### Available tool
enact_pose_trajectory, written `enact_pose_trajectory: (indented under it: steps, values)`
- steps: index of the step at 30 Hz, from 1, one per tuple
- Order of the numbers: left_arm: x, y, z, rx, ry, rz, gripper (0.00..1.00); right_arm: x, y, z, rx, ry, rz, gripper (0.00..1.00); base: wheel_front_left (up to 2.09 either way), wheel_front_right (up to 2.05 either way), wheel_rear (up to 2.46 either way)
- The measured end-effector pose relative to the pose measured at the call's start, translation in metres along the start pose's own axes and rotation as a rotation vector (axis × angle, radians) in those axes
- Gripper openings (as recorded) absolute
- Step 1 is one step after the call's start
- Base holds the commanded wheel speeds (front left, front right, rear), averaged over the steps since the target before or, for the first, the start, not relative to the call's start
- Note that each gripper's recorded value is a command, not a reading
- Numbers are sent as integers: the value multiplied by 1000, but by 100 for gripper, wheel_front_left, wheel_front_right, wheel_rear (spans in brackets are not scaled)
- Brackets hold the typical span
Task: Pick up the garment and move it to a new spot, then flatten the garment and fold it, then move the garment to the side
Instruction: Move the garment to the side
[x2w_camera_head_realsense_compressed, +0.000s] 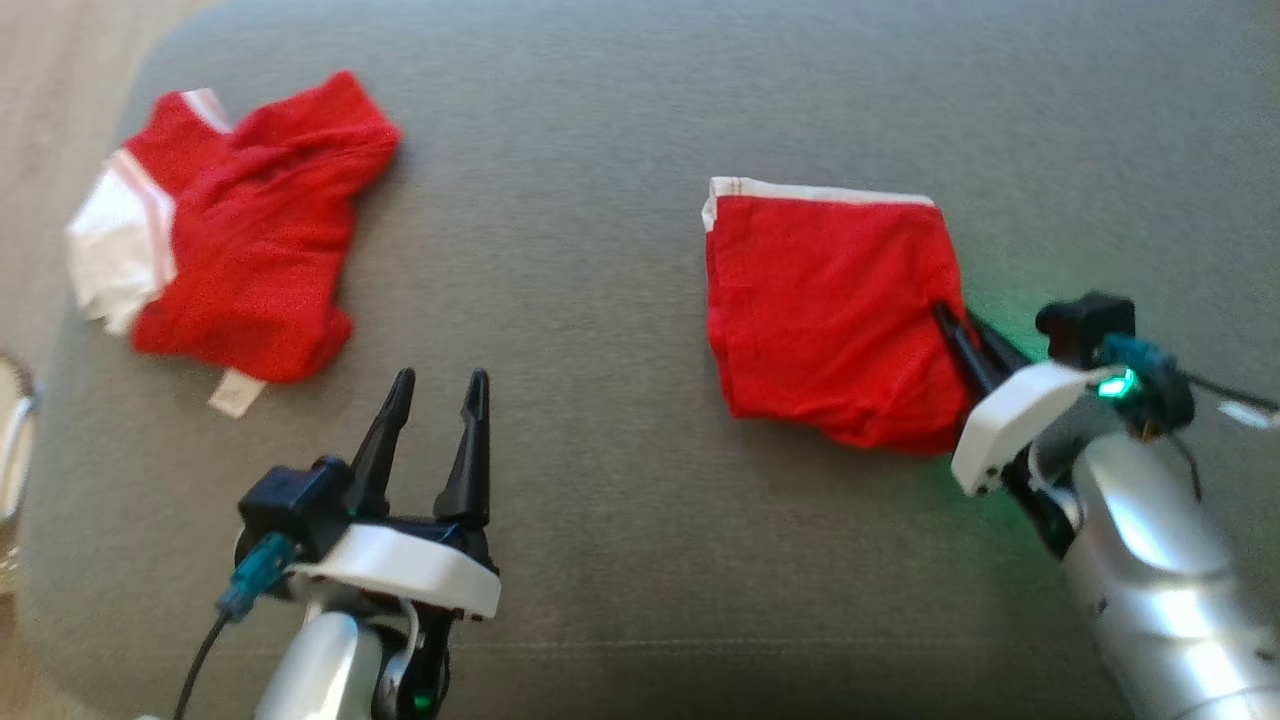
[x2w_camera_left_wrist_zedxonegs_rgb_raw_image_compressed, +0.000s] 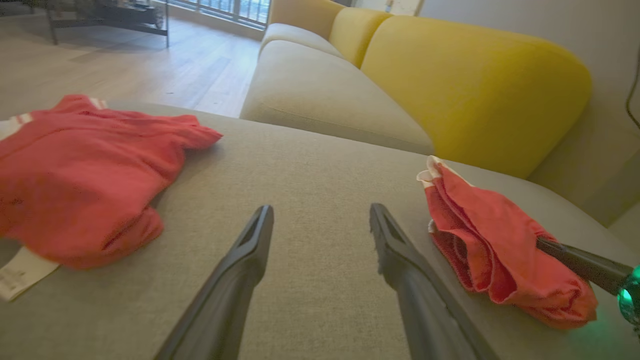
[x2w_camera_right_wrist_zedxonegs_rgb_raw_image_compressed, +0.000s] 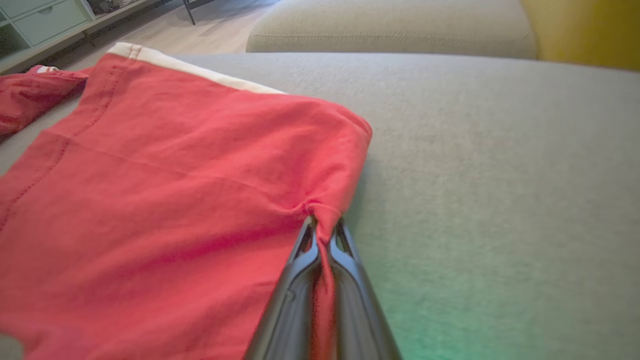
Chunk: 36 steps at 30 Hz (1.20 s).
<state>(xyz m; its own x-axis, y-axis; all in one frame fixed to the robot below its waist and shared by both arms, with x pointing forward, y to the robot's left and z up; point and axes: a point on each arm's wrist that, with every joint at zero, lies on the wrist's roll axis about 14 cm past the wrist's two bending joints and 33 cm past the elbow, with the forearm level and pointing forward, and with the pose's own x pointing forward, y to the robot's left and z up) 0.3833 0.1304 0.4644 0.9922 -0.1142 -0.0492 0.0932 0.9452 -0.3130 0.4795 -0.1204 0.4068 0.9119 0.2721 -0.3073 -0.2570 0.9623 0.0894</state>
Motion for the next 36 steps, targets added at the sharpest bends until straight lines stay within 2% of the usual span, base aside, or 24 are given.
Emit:
enact_pose_trajectory:
  steps: [5,6,10,16,19,28,32,34,36]
  values:
    - [22,-30,-6,63,12,-138,100,-3,-34,18,-102,-22,-42,0,0,0,0]
    - [36,-44,-6,95,9,-204,100,-4,-51,26,-135,-25,-69,0,0,0,0]
    - [66,-70,-7,161,-8,-339,100,-8,-92,35,-210,-20,-130,0,0,0,0]
    - [105,-104,-20,202,-5,-499,100,-11,-149,44,-267,-7,-236,0,0,0,0]
    - [119,-120,-32,220,19,-578,100,-14,-172,42,-344,22,-264,0,0,0,0]
    - [148,-148,-62,183,48,-697,100,-33,-246,50,-355,34,-461,0,0,0,0]
    - [149,-156,-77,138,73,-721,100,-56,-283,68,-408,11,-582,0,0,0,0]
    - [150,-157,-81,119,82,-725,100,-63,-292,71,-395,-4,-628,0,0,0,0]
    - [150,-158,-81,111,80,-728,100,-60,-290,69,-409,-1,-625,0,0,0,0]
